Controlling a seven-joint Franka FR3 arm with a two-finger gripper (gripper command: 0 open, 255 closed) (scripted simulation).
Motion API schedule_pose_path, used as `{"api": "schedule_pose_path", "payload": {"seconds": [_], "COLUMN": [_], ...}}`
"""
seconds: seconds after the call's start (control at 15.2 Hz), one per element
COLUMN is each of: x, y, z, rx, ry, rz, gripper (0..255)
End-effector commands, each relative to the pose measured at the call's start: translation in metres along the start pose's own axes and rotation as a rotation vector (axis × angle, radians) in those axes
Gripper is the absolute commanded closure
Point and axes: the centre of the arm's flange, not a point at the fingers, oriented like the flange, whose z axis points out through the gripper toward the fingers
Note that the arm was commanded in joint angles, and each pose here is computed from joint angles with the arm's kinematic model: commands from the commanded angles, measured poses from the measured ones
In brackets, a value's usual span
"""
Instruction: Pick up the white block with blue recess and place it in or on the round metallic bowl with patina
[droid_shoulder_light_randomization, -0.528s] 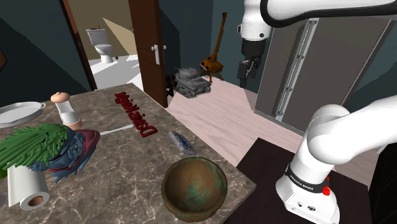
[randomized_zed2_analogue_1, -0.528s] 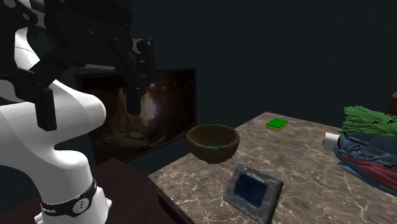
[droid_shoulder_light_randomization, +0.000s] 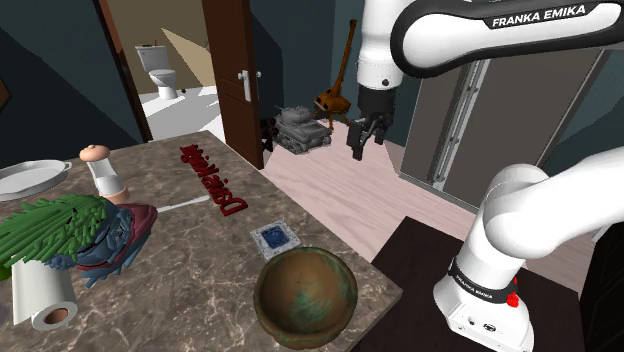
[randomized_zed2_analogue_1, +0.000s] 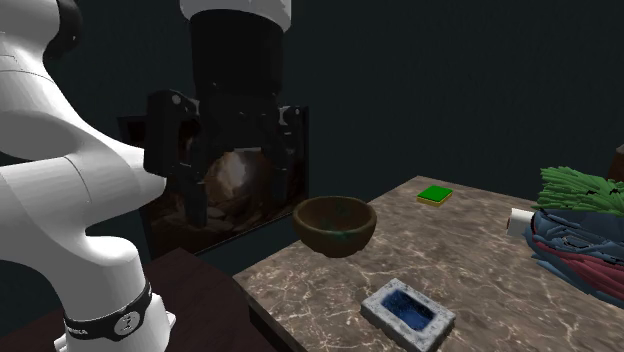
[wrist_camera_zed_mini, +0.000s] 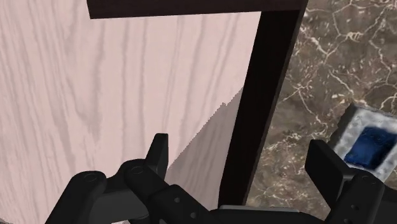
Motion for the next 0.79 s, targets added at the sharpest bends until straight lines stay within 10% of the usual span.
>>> {"api": "schedule_pose_path", "payload": {"seconds": [0.0,0.73], "x": [0.0,0.034], "y": [-0.023,-0.145], "z": [0.012,0.071], "rx": [0.006,0.033], "ry": [0.017,0.1], "rz": [0.044,0.263], "gripper": [0,0]}}
